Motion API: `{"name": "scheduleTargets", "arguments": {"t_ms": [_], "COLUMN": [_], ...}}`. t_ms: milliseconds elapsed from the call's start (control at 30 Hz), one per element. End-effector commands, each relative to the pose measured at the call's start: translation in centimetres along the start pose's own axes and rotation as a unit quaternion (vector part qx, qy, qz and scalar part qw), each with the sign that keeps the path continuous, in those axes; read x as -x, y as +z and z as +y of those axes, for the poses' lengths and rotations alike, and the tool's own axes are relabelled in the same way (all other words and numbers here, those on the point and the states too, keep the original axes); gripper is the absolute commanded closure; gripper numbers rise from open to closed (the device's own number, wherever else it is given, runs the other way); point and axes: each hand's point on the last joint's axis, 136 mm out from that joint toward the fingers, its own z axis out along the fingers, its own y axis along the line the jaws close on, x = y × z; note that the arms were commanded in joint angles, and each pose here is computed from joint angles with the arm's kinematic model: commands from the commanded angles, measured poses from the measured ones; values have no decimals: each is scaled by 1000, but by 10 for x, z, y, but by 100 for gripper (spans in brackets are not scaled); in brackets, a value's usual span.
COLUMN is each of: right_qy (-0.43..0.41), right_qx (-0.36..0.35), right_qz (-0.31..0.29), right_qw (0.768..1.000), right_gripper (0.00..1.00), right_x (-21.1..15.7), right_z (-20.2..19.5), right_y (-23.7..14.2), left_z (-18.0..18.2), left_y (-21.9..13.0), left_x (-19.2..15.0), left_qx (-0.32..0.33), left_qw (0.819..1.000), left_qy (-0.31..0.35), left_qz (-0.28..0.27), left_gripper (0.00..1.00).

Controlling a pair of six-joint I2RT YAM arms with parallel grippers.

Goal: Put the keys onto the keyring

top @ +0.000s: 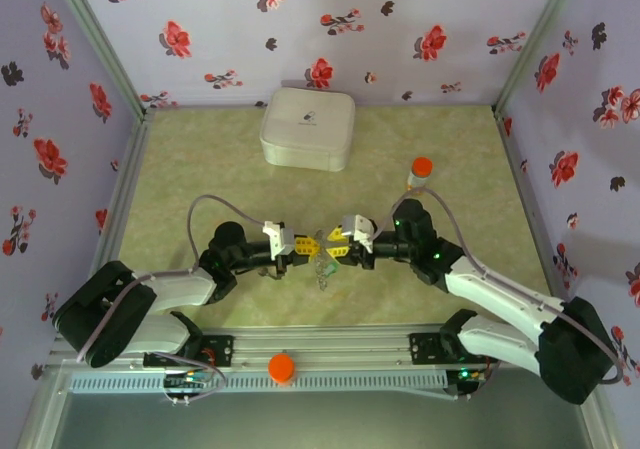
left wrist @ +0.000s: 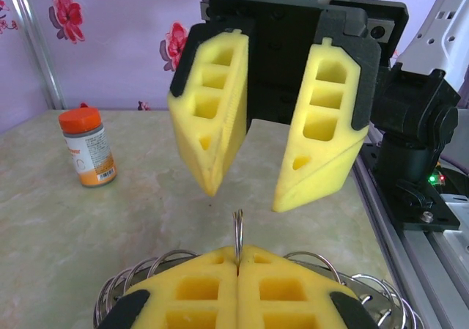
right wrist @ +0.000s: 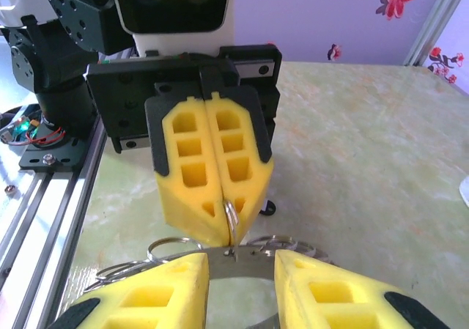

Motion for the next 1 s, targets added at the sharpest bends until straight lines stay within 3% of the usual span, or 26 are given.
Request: {"name": "scheduleTargets", "arguments": {"t_ms": [0,433,633,733,767,867,967], "right_qy": [10,15,16,15,13,3,-27], "right_qx": [-10,21,32,32,30,22,24], "right_qz": [1,-36,-41,-41,-38,-4,63], "right_qw": [1000,999,999,999,999,1000,997], "right_gripper": [69,79,88,99,100,100,100], "right_x": [-2,13,15,16,16,9,-5], "right_z": [-3,-1,3,3,3,2,8], "right_y": [-1,19,21,21,20,18,15], "left_z": [2,-1,-1,-1,0,4,7], "left_y": [5,4,4,4,4,1,0], "left_x": [24,27,26,26,25,22,11], "left_qx": [-8,-13,-14,-13,-9,9,20], "left_qw": [999,999,999,999,999,1000,999], "left_qy": [28,18,19,20,19,19,19], "left_qz": [-33,-32,-30,-29,-28,-20,21], "left_gripper": [100,100,100,100,97,75,71]}}
